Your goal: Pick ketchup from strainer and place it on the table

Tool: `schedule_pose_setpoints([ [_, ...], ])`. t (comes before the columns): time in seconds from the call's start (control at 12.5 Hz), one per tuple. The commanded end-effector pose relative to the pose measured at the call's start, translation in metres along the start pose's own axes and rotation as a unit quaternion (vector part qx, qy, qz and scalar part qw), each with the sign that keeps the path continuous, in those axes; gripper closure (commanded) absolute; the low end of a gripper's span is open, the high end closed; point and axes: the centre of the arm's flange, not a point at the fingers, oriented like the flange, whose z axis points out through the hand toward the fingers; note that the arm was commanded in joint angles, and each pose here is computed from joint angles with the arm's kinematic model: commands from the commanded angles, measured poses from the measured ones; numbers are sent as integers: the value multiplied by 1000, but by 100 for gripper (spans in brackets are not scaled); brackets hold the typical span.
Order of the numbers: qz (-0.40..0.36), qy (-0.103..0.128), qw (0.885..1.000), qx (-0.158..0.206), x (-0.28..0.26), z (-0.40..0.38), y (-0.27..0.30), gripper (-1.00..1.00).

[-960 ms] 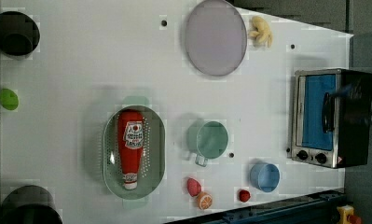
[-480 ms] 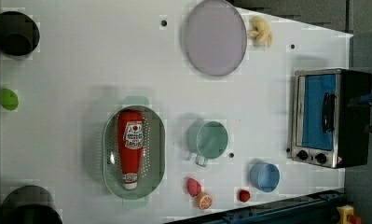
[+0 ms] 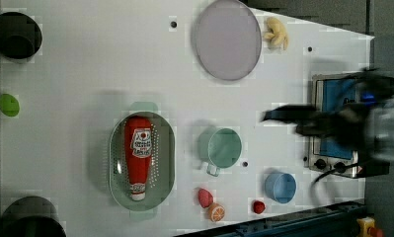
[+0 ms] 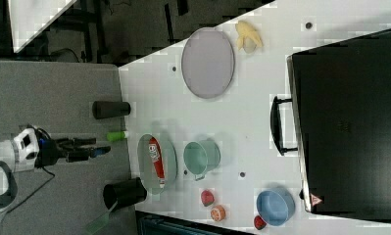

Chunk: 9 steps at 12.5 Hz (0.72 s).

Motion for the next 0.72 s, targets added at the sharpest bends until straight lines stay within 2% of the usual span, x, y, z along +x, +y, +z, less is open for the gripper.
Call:
schedule_pose_setpoints([
  [0.08,-34,-16,999,3,-38,27,-47,-100],
  [0.32,-80,-29,996,11,-64,76,-85,-100],
  [0.72,-111,-3,994,19,-73,170,-107,-100],
])
